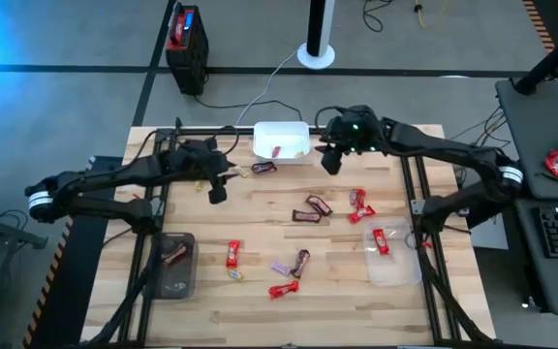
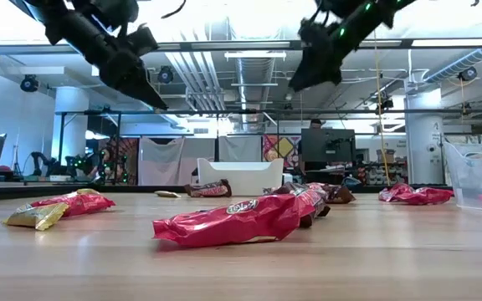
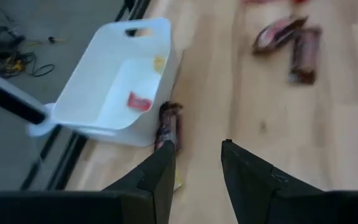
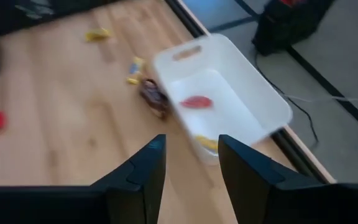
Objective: Sort candy by brand, put in halloween buckets
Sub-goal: Put the yellow candy into the white bin
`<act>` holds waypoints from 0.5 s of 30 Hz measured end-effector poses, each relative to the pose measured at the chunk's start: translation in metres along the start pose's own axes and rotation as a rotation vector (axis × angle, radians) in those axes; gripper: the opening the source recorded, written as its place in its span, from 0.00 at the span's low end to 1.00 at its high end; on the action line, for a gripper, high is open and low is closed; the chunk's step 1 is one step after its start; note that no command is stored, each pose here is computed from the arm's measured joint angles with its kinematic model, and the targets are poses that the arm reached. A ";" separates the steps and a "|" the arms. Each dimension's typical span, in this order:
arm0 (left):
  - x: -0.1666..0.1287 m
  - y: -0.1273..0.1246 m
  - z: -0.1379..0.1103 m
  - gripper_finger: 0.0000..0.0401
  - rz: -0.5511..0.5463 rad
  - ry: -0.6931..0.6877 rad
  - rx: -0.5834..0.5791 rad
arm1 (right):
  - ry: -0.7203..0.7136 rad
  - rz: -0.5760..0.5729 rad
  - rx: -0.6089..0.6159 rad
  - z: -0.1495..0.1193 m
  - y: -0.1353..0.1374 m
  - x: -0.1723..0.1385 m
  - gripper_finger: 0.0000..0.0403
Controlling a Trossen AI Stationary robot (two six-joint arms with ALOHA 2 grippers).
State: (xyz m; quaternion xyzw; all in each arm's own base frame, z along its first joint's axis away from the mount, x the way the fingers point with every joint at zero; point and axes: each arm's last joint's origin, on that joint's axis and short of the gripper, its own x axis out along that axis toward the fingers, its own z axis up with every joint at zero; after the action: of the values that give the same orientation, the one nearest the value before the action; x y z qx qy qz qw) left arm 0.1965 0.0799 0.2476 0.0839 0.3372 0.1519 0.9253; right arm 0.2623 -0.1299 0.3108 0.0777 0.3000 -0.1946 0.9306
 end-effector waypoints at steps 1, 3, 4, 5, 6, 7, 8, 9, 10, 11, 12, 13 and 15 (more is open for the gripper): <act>0.002 0.001 -0.001 0.30 0.001 0.012 0.017 | -0.020 0.014 -0.001 0.002 0.005 -0.006 0.35; 0.010 0.001 -0.003 0.32 -0.011 0.033 0.038 | -0.049 0.034 -0.010 0.004 0.013 -0.015 0.36; 0.015 0.002 -0.004 0.34 -0.016 0.053 0.052 | -0.060 0.038 -0.013 0.005 0.016 -0.019 0.36; 0.021 0.003 -0.007 0.35 -0.023 0.083 0.071 | -0.069 0.033 -0.014 0.006 0.018 -0.022 0.37; 0.027 0.003 -0.011 0.37 -0.031 0.118 0.091 | -0.075 0.024 -0.014 0.006 0.021 -0.024 0.38; 0.034 0.004 -0.014 0.39 -0.033 0.148 0.108 | -0.081 0.013 -0.019 0.006 0.023 -0.026 0.38; 0.039 0.005 -0.017 0.40 -0.033 0.170 0.121 | -0.085 0.004 -0.023 0.007 0.025 -0.028 0.39; 0.044 0.006 -0.020 0.42 -0.035 0.190 0.134 | -0.087 -0.002 -0.028 0.007 0.027 -0.028 0.39; 0.048 0.008 -0.022 0.43 -0.039 0.208 0.146 | -0.088 -0.005 -0.032 0.007 0.029 -0.028 0.40; 0.052 0.009 -0.024 0.44 -0.040 0.222 0.155 | -0.087 -0.008 -0.034 0.006 0.030 -0.028 0.41; 0.056 0.011 -0.027 0.45 -0.041 0.242 0.161 | -0.085 -0.006 -0.036 0.006 0.031 -0.028 0.41; 0.060 0.013 -0.030 0.46 -0.040 0.260 0.164 | -0.084 -0.004 -0.040 0.006 0.031 -0.028 0.41; 0.067 0.019 -0.036 0.47 -0.029 0.283 0.162 | -0.081 -0.004 -0.049 0.006 0.032 -0.026 0.42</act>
State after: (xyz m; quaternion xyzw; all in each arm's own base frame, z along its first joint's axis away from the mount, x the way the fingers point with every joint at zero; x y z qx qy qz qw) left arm 0.2181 0.1221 0.1850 0.1312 0.4765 0.1209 0.8609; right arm 0.2587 -0.0939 0.3319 0.0463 0.2671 -0.1918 0.9433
